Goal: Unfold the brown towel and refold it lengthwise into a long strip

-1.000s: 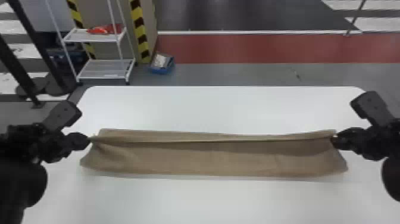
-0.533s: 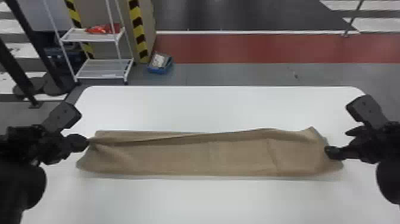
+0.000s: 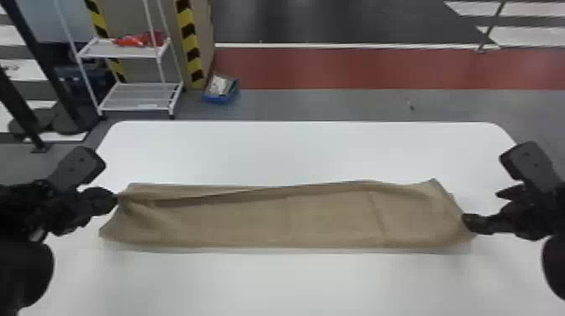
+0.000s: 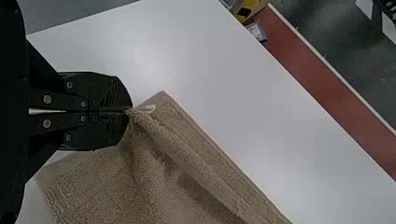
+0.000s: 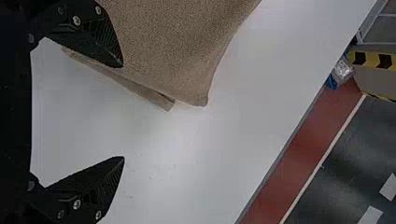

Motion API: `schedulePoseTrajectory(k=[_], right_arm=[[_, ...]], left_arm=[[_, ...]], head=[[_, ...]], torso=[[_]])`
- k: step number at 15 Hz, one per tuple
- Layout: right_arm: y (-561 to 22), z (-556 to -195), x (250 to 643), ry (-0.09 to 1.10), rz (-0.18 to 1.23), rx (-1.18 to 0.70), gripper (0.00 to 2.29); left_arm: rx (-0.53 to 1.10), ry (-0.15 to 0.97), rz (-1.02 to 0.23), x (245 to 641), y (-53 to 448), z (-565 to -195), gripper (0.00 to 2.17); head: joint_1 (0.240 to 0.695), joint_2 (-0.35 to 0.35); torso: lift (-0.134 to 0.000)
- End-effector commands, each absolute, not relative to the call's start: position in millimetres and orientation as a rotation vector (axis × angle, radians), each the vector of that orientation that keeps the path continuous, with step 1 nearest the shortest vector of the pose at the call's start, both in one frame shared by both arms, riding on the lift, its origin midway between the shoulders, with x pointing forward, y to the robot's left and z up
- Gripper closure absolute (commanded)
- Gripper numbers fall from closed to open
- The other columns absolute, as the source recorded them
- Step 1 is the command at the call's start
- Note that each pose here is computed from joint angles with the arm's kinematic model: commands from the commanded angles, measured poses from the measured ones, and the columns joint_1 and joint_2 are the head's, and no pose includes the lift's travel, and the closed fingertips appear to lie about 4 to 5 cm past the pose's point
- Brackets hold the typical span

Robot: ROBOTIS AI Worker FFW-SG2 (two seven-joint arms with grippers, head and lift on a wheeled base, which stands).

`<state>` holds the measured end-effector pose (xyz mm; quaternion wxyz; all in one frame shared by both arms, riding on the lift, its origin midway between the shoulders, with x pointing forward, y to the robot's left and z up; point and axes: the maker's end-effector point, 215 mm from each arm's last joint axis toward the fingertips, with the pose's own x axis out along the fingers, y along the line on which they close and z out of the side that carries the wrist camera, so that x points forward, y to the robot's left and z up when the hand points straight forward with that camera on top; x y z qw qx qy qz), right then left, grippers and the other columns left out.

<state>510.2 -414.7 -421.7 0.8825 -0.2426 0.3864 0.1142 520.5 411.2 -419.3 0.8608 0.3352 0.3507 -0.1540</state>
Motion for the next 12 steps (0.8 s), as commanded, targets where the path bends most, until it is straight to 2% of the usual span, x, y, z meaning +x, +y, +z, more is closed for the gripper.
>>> schedulePoseTrajectory(k=[1, 6, 12], right_arm=[[-419.7, -423.7, 504.0, 0.809, 0.231, -0.499, 0.21], [-422.2, -422.3, 500.0, 0.795, 0.228, -0.447, 0.21], [-415.2, -422.2, 507.6, 0.788, 0.215, -0.276, 0.22]], left_arm=[[0.682, 0.71, -0.322, 519.2, 406.8, -414.2, 0.01], [0.675, 0.672, -0.266, 519.9, 417.0, -403.5, 0.01], [0.644, 0.652, -0.237, 511.6, 428.0, -397.4, 0.02]], head=[[0.695, -0.003], [0.695, -0.009], [0.695, -0.001]], torso=[[-0.123], [-0.123], [-0.123]])
